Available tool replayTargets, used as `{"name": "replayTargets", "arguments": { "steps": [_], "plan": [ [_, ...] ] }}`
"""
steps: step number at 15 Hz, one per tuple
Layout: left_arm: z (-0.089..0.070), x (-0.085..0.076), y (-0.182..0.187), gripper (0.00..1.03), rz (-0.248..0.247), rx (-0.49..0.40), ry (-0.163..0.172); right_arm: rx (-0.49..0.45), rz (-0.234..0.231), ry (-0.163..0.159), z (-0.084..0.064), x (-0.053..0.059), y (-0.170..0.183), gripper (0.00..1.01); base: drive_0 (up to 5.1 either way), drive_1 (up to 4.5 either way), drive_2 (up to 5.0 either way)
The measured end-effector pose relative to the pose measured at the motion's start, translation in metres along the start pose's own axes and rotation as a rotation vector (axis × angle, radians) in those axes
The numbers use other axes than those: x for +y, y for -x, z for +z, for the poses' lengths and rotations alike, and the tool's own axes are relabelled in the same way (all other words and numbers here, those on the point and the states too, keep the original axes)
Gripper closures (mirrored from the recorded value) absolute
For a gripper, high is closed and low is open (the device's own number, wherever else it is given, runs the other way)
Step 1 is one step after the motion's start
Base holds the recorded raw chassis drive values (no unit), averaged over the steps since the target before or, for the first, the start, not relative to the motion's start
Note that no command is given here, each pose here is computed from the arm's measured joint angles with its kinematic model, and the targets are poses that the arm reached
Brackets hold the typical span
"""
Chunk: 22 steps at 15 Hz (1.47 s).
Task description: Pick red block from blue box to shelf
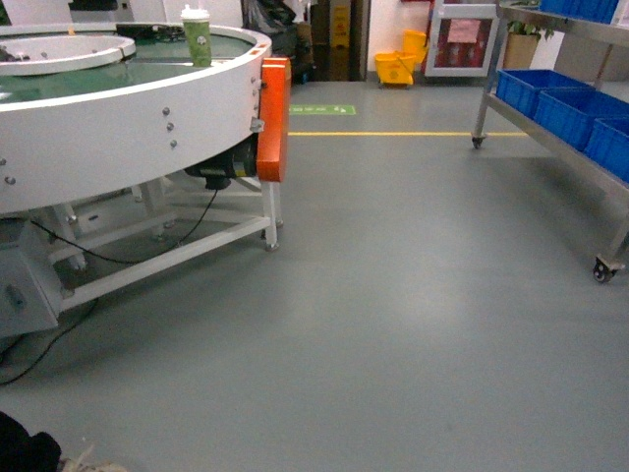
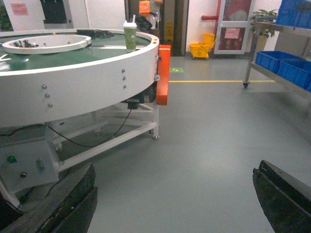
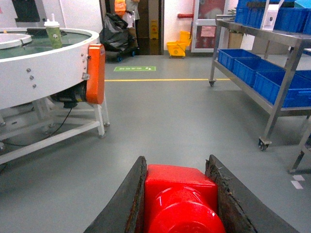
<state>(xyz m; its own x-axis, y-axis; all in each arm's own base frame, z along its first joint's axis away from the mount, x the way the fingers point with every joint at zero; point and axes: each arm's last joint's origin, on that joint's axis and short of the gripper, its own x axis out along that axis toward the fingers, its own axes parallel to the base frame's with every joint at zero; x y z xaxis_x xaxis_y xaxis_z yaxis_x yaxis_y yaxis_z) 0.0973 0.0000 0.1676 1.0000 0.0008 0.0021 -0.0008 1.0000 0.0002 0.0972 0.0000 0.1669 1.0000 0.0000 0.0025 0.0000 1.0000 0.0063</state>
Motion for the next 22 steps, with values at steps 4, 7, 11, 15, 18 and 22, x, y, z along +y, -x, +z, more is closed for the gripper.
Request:
{"name": "replayTargets", "arguments": {
  "steps": [4, 7, 11, 15, 18, 22],
  "plan": [
    [0.0001, 0.0, 0.0, 0.05, -0.001, -0.002, 0.0, -0.001, 0.0, 0.0, 0.0001, 0.0, 0.0, 0.72, 0.0, 4.17, -4.1],
    [0.0, 0.0, 0.0, 0.05, 0.0, 0.0, 0.0, 0.0, 0.0, 0.0, 0.0, 0.0, 0.0, 0.72, 0.0, 4.17, -4.1],
    [0.0, 0.0, 0.0, 0.05, 0.0, 0.0, 0.0, 0.0, 0.0, 0.0, 0.0, 0.0, 0.0, 0.72, 0.0, 4.17, -4.1],
    [0.0, 0.0, 0.0, 0.05, 0.0, 0.0, 0.0, 0.0, 0.0, 0.0, 0.0, 0.0, 0.0, 0.72, 0.1, 4.19, -4.1],
    [0.0001, 0.0, 0.0, 0.05, 0.0, -0.002, 0.0, -0.001, 0.0, 0.0, 0.0001, 0.0, 0.0, 0.72, 0.1, 4.19, -4.1],
    [0.0001, 0.0, 0.0, 0.05, 0.0, -0.001, 0.0, -0.001, 0.0, 0.0, 0.0001, 0.0, 0.0, 0.72, 0.1, 4.21, -4.1]
  ]
}}
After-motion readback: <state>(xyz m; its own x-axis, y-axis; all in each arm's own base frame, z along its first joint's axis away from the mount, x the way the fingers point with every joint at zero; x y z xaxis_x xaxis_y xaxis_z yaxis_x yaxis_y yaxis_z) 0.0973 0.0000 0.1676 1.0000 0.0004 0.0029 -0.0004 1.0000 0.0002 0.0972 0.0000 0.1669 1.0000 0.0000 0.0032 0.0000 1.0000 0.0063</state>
